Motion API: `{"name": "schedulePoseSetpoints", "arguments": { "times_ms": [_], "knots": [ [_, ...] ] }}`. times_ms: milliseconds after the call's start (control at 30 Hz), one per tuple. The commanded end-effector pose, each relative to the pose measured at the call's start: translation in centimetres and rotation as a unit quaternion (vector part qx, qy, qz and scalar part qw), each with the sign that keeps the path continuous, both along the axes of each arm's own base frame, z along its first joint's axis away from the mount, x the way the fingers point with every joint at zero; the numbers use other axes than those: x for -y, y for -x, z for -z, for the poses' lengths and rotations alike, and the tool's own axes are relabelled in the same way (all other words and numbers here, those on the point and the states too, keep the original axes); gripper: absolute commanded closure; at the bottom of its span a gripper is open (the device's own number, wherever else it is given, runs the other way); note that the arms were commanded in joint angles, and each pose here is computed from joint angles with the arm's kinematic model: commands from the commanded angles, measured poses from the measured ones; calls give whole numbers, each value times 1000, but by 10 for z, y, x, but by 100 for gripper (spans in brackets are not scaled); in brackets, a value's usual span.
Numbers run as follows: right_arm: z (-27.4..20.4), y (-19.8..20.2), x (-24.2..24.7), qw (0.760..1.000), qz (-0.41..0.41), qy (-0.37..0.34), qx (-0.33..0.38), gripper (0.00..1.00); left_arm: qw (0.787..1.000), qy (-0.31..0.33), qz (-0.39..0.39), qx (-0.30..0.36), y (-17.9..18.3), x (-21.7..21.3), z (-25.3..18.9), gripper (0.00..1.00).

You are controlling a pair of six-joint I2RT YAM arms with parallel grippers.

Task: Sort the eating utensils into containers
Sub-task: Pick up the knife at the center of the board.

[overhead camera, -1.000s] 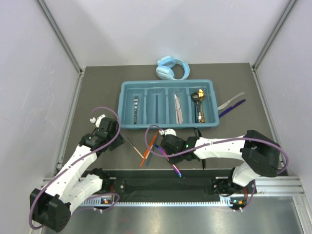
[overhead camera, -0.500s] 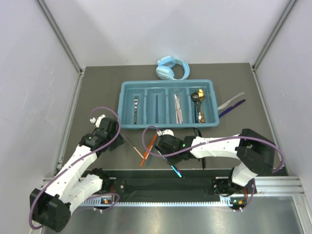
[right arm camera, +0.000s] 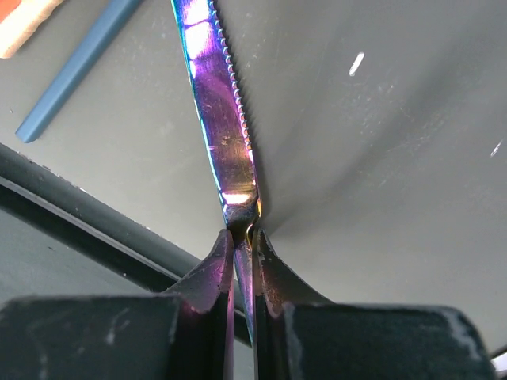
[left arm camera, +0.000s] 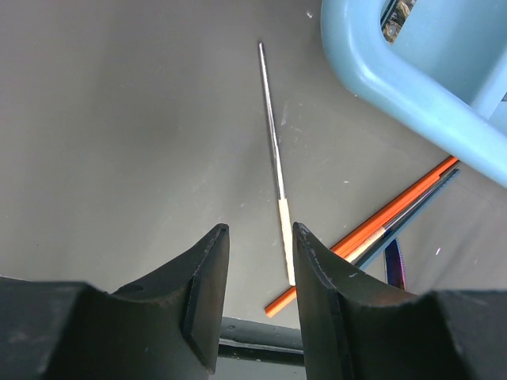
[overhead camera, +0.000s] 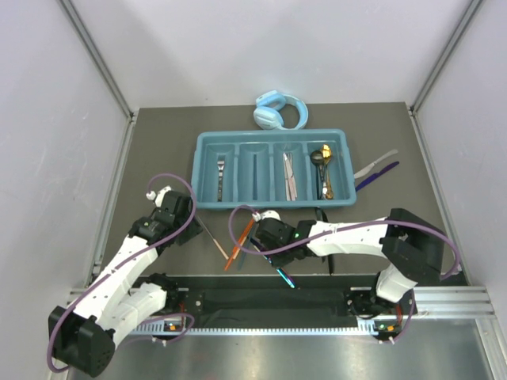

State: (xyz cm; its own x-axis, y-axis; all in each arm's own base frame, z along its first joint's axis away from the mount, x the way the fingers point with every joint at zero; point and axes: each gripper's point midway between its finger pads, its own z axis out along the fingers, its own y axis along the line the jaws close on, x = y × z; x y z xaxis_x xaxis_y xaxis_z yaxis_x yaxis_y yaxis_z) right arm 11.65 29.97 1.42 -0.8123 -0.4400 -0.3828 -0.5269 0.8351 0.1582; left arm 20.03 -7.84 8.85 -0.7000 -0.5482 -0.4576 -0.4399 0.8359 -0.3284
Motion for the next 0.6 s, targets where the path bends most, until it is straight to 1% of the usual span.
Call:
{"name": "schedulePoseSetpoints", "arguments": {
  "times_ms": [0, 200, 333, 567],
  "knots": [
    [40, 24, 38, 996, 8, 76, -41, 100, 1000, -5, -2, 9, -1, -3, -3, 57],
    [35, 12, 62, 993, 71, 91, -19, 100, 1000, -6, 0, 9, -2, -3, -2, 57],
    [36, -1, 78, 989, 125, 81, -20, 100, 1000, -4, 1, 10, -2, -2, -2, 57],
    [36, -18, 87, 983, 164, 75, -11, 100, 1000, -4, 3, 9, -1, -1, -2, 57]
  ]
}}
